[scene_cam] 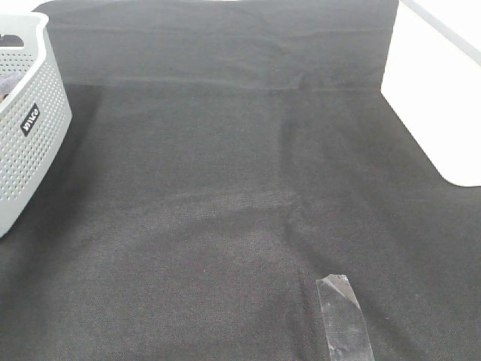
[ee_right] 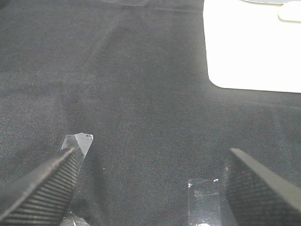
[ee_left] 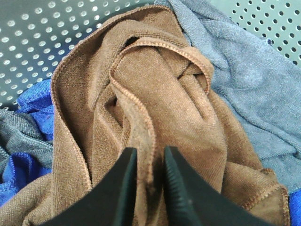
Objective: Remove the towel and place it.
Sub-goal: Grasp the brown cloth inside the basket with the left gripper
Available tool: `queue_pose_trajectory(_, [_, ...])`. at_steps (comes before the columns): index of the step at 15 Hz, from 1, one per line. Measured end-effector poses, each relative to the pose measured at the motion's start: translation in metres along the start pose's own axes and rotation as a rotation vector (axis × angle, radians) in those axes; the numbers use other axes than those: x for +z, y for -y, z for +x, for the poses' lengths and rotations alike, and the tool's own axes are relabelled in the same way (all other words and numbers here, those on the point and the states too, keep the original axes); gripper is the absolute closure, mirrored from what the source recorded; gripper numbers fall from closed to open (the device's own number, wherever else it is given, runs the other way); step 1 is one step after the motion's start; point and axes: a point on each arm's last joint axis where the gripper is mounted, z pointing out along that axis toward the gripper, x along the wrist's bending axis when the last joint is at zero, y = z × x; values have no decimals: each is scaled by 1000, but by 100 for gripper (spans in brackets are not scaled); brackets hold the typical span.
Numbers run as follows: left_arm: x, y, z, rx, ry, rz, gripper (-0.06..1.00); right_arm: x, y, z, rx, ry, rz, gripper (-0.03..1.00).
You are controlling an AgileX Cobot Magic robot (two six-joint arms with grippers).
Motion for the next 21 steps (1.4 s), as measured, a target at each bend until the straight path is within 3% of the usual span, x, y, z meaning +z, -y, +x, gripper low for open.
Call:
queue_pose_trajectory(2, [1, 0, 0, 2, -1, 0, 77, 0, 0, 0, 0, 0, 0, 19])
queue_pose_trajectory(4, [2, 1, 0, 0, -3, 5, 93, 0, 0, 0, 0, 0, 0, 19])
queue_pose_trajectory(10, [-6, -4, -6, -9, 83, -7, 94, 0, 0, 0, 0, 0, 0, 19])
queue_pose_trajectory(17, [-81, -55, -7, 13, 397, -194, 94, 0, 0, 0, 0, 0, 0, 19])
queue_pose_trajectory(21, [-125, -79, 4, 208, 477, -355, 94, 0, 0, 0, 0, 0, 0, 19])
